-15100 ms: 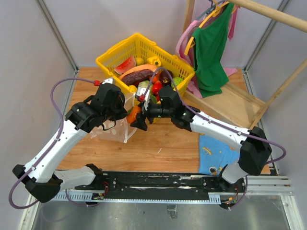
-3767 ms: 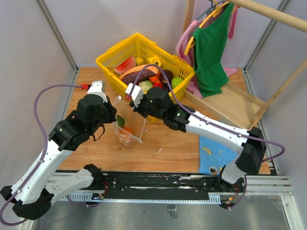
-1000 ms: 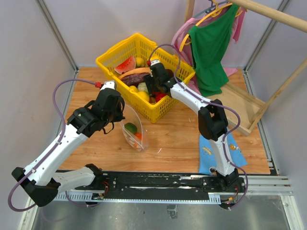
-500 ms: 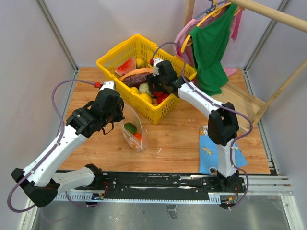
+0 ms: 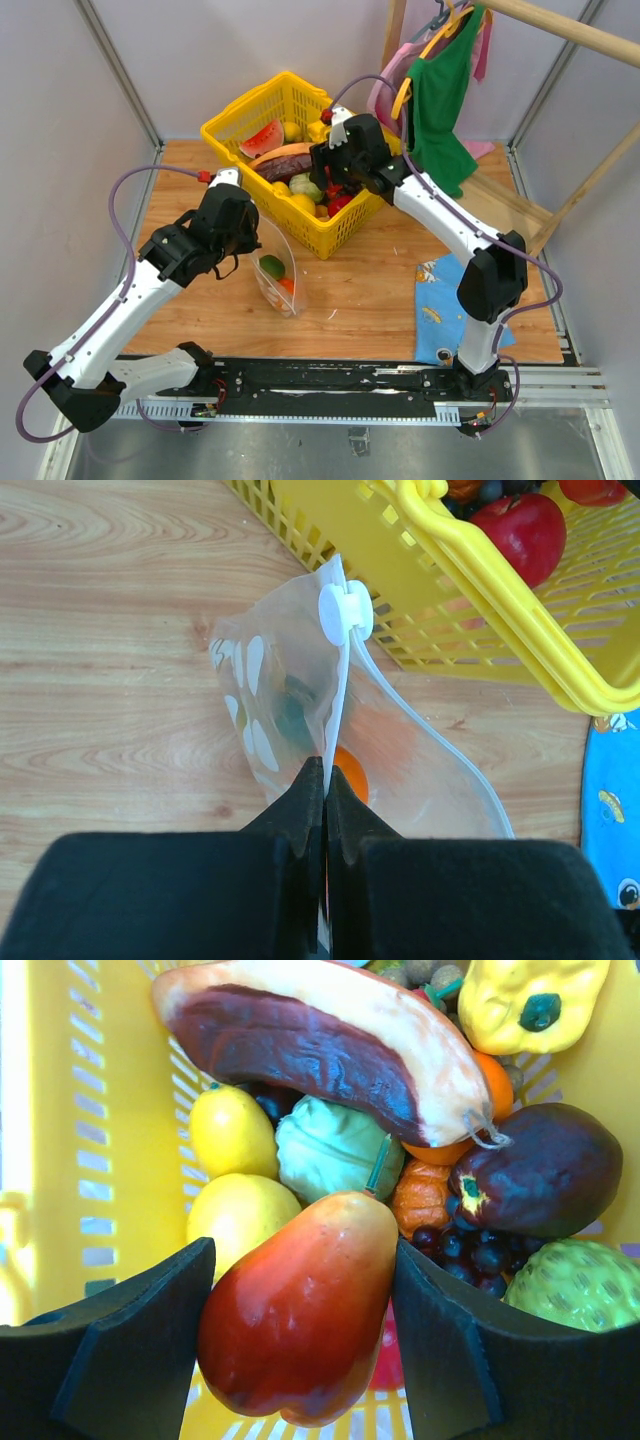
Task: Place the food in the zip-top bag and seal the zipper
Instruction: Pick up the fake fruit from the bin.
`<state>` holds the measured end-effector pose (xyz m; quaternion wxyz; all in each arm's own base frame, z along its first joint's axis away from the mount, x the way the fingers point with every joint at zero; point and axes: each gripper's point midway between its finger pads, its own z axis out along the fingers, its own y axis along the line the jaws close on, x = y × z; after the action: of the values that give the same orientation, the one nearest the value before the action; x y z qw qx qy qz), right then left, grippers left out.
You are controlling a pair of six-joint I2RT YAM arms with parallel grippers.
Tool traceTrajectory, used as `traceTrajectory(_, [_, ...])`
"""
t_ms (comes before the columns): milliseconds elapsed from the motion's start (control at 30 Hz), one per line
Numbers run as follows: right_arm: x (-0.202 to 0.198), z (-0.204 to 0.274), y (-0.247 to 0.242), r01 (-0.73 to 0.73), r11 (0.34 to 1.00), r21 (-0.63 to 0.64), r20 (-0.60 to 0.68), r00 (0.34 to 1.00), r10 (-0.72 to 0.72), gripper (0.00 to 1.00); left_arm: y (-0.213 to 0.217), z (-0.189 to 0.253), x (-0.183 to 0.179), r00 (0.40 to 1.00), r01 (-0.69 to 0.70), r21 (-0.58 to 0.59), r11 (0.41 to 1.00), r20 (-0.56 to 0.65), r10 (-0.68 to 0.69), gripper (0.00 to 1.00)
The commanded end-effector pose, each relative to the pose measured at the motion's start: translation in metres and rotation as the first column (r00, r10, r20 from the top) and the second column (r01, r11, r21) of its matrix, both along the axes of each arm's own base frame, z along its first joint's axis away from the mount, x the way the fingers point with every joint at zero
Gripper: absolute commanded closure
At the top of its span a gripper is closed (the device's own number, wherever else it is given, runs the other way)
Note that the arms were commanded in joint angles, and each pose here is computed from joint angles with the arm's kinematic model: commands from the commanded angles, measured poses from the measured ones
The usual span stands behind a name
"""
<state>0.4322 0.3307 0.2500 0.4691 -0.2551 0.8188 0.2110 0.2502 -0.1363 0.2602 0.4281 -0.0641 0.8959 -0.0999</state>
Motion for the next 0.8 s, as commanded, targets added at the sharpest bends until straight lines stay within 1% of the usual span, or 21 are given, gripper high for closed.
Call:
traceTrajectory(0, [-0.016, 0.04, -0.004, -0.07, 0.996, 0.055, 0.075, 0.995, 0.065, 0.81, -0.008, 0.011, 0.008, 0.999, 0.001, -0.042, 0.999, 0.035, 0.001, 1.0])
traceTrajectory(200, [-0.043, 0.074, -0.003, -0.136, 0.985, 0.105, 0.144, 0.982, 0.12, 0.81, -0.015, 0.012, 0.011, 0.999, 0.016, -0.066, 0.998, 0.036, -0.014, 1.0])
traceTrajectory(400, [-0.078, 0.1, 0.001, -0.207, 0.964, 0.169, 0.184, 0.967, 0.175, 0.81, -0.022, 0.015, 0.016, 0.999, 0.018, -0.089, 0.996, 0.039, -0.015, 1.0])
traceTrajectory(600, [-0.123, 0.119, 0.013, -0.28, 0.923, 0.265, 0.207, 0.951, 0.23, 0.81, -0.028, 0.015, 0.016, 0.999, 0.024, -0.118, 0.993, 0.032, -0.021, 1.0])
traceTrajectory(767, [-0.165, 0.125, 0.035, -0.343, 0.877, 0.338, 0.211, 0.935, 0.284, 0.83, -0.027, 0.019, 0.015, 0.999, 0.022, -0.131, 0.991, 0.036, -0.017, 1.0])
